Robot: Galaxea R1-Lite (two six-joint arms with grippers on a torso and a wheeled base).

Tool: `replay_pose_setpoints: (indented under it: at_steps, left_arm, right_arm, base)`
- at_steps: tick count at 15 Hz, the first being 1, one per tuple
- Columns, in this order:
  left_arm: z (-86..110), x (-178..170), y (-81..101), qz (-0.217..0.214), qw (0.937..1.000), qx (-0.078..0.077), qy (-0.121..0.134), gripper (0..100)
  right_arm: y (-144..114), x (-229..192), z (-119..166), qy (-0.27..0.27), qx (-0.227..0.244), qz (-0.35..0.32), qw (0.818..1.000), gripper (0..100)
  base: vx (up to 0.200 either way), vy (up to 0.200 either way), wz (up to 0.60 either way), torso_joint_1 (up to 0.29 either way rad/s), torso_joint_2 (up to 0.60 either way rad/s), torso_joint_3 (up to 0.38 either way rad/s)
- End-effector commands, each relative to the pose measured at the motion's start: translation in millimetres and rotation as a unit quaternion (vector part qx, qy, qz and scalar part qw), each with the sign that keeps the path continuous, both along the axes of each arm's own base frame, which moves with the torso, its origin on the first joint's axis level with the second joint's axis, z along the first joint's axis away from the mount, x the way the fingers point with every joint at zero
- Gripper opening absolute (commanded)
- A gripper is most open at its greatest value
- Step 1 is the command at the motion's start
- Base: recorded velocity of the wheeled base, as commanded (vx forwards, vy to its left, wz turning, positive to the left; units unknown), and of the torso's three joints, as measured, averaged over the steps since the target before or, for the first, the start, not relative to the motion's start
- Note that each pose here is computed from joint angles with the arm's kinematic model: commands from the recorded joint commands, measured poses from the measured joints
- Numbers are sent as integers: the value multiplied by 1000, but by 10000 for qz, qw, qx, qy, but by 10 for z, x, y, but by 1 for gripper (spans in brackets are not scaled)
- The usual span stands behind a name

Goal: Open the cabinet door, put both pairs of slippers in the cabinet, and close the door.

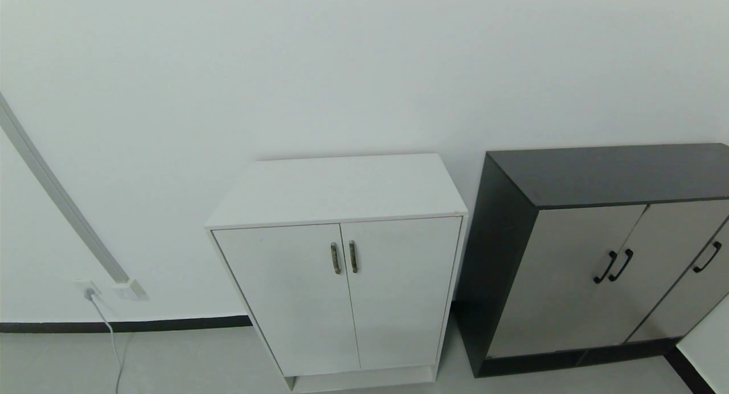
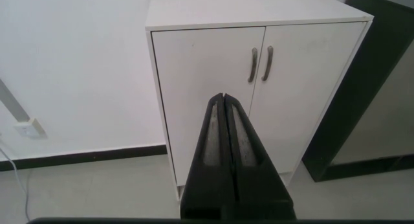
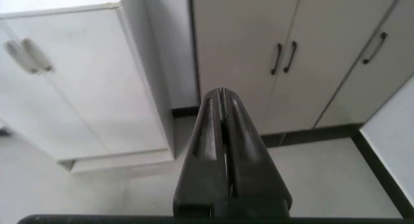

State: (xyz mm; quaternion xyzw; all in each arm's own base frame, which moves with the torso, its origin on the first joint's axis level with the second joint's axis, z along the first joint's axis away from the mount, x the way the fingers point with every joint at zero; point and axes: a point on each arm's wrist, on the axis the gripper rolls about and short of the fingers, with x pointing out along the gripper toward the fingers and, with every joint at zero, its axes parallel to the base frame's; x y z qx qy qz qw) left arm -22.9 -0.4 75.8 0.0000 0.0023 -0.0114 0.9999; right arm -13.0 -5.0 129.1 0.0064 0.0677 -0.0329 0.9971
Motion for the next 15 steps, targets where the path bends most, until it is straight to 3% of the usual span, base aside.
replay_pose_setpoints:
  at_steps: [1,7,11,15]
  left_arm:
    - [0,0,0,6,10000,0,0,0]
    - [0,0,0,-1,10000,8,-1,0]
    - [0,0,0,-1,10000,0,0,0]
    - [0,0,0,-9,10000,0,0,0]
  right_arm:
    - [5,90,-326,3,-44,-82,10000,0]
    - [-7,36,-470,-80,-36,839,9964,0]
    - [-15,137,-451,535,-317,-94,9980,0]
    - [-35,28,-456,-106,-176,-99,9997,0]
  base:
    - [0,0,0,0,0,0]
    - [0,0,0,0,0,0]
    - [0,0,0,0,0,0]
    - [0,0,0,0,0,0]
